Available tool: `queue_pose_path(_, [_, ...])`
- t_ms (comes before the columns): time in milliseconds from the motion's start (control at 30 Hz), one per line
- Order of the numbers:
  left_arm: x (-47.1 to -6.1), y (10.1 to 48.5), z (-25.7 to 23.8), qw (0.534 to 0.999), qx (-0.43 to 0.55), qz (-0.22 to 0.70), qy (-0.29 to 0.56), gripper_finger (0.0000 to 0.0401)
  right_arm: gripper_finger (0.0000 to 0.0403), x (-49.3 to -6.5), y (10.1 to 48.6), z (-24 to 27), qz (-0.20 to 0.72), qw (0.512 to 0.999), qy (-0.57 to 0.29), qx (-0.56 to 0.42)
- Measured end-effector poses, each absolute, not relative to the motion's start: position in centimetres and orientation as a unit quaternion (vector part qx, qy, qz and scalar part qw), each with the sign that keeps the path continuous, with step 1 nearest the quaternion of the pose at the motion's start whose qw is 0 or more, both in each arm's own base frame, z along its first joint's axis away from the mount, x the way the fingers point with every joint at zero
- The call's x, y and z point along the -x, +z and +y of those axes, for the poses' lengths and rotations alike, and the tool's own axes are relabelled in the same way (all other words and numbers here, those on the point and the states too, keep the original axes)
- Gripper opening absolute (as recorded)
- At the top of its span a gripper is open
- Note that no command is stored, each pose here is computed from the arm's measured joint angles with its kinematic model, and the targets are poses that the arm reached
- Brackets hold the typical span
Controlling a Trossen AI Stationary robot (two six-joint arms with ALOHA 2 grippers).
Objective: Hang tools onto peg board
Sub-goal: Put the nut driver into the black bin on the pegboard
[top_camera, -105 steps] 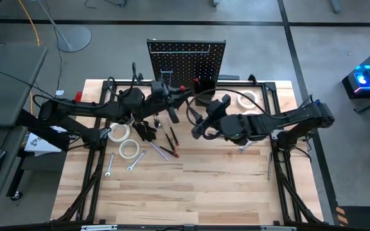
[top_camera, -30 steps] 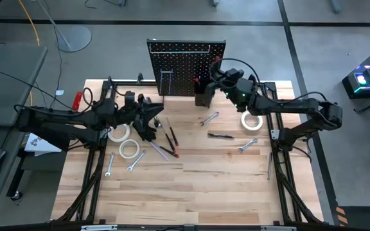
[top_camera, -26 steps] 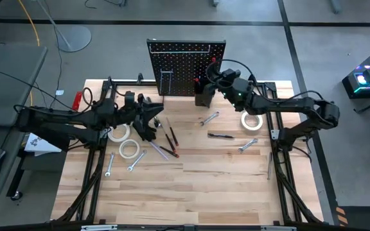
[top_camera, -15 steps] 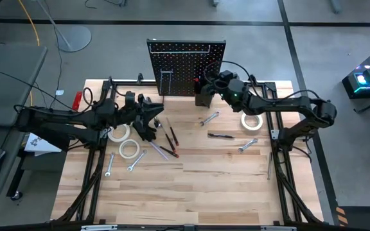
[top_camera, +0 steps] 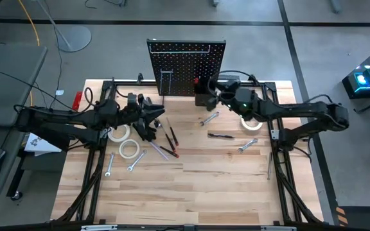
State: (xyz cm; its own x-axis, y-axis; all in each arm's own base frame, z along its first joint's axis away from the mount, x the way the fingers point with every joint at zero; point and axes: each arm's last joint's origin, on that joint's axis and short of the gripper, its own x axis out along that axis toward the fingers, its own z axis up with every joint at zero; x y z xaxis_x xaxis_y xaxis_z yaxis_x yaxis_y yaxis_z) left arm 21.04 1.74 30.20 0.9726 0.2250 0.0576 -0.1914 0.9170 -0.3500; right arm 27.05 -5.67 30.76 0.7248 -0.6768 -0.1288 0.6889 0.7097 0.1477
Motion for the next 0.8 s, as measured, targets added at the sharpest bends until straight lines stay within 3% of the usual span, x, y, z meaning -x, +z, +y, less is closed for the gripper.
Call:
queue_pose_path(233, [-21.9,28.5,1.1,0.982,0.105,0.126,0.098,0.0156,0.0193,-24.6,31.1,-1.0,0.086,0.934,-0.306,-0.163])
queue_pose_path(467, [-24.8,23.6,0.4,0.96,0.054,0.272,0.023,0.0224,0.0193,-24.0,29.5,2.7,0.152,0.928,-0.263,-0.218])
queue_pose_path(800, [-30.2,18.2,0.3,0.88,-0.103,0.456,-0.082,0.0239,0.0193,-23.1,28.9,5.6,0.177,0.914,-0.232,-0.283])
